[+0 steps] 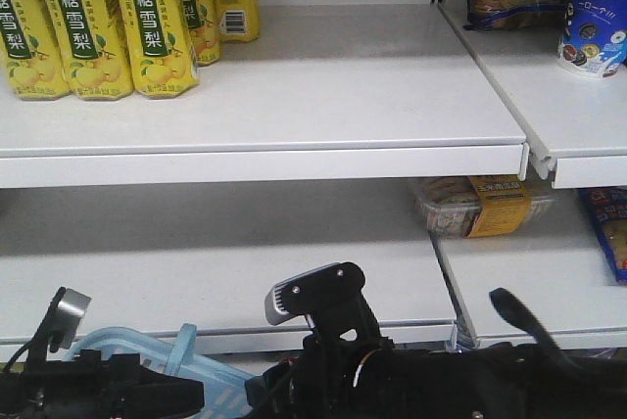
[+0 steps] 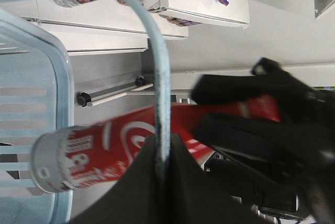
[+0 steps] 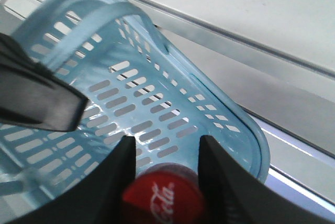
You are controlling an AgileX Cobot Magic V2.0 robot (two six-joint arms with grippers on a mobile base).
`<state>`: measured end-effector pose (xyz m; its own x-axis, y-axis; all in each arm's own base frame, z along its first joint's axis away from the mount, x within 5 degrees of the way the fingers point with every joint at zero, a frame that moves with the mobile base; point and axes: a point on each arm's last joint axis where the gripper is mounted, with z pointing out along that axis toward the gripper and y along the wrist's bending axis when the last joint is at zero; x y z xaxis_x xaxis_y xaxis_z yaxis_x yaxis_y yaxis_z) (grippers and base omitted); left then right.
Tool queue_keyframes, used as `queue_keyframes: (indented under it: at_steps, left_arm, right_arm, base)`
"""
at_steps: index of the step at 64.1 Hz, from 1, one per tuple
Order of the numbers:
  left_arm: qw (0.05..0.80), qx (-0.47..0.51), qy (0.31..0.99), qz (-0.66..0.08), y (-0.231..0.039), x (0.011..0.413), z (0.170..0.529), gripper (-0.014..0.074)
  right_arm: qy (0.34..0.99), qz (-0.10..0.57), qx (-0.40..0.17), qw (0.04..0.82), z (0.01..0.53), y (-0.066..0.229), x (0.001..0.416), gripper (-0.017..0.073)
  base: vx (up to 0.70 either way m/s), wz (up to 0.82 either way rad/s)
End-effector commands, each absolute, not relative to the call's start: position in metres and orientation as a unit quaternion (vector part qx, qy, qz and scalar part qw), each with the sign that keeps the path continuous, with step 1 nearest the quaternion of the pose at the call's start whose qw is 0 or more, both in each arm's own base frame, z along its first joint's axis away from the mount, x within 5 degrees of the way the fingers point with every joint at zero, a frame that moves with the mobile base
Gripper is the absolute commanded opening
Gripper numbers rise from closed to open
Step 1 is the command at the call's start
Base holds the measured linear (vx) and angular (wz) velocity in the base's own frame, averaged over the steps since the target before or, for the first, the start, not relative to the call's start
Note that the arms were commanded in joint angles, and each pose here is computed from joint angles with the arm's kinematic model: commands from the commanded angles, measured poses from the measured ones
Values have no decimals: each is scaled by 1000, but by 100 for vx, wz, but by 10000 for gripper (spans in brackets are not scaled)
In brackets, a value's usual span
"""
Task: Place coke in basket with both arms
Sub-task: 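Release the bottle into the basket held by the left gripper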
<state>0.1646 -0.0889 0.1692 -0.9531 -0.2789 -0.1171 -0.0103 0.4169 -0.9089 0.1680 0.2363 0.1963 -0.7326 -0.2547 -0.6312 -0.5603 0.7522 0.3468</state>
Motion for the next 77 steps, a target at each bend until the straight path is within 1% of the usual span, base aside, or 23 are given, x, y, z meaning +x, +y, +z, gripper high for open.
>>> queue_keyframes:
  at_steps: [1, 8, 18, 25, 34, 49, 55, 65, 77]
  left_arm:
    - [148, -92, 797, -578, -92, 169, 185, -6]
    - [148, -92, 797, -578, -92, 169, 185, -6]
    - [148, -92, 797, -578, -92, 169, 185, -6]
    - [148, -92, 797, -578, -92, 169, 185, -6]
    - [148, -92, 797, -578, -92, 169, 185, -6]
    - [148, -92, 797, -578, -92, 169, 185, -6]
    - [148, -92, 797, -578, -92, 169, 185, -6]
    - [148, -92, 797, -578, -92, 169, 185, -6]
    - [148, -92, 797, -578, -92, 169, 185, -6]
  right_arm:
    - [883, 278, -179, 334, 204, 243, 182, 6]
    - [893, 269, -156, 325, 191, 248, 189, 14]
    - [899, 264, -162, 310, 181, 261, 195, 38]
    - [904, 263, -168, 290, 175, 269, 198, 73]
    - [911, 260, -174, 268, 166, 275, 199, 158]
    - [918, 253, -178, 249, 157, 276, 197, 337]
    - [919, 254, -180, 244, 156, 276, 196, 381]
    - [920, 257, -186, 229, 157, 276, 194, 396]
    - [908, 265, -218, 242, 175, 271, 189, 397]
  base:
    - [0, 0]
    - [0, 0]
    - [0, 0]
    - [0, 0]
    - [0, 0]
    - [0, 0]
    - [0, 0]
    - [0, 0]
    - [0, 0]
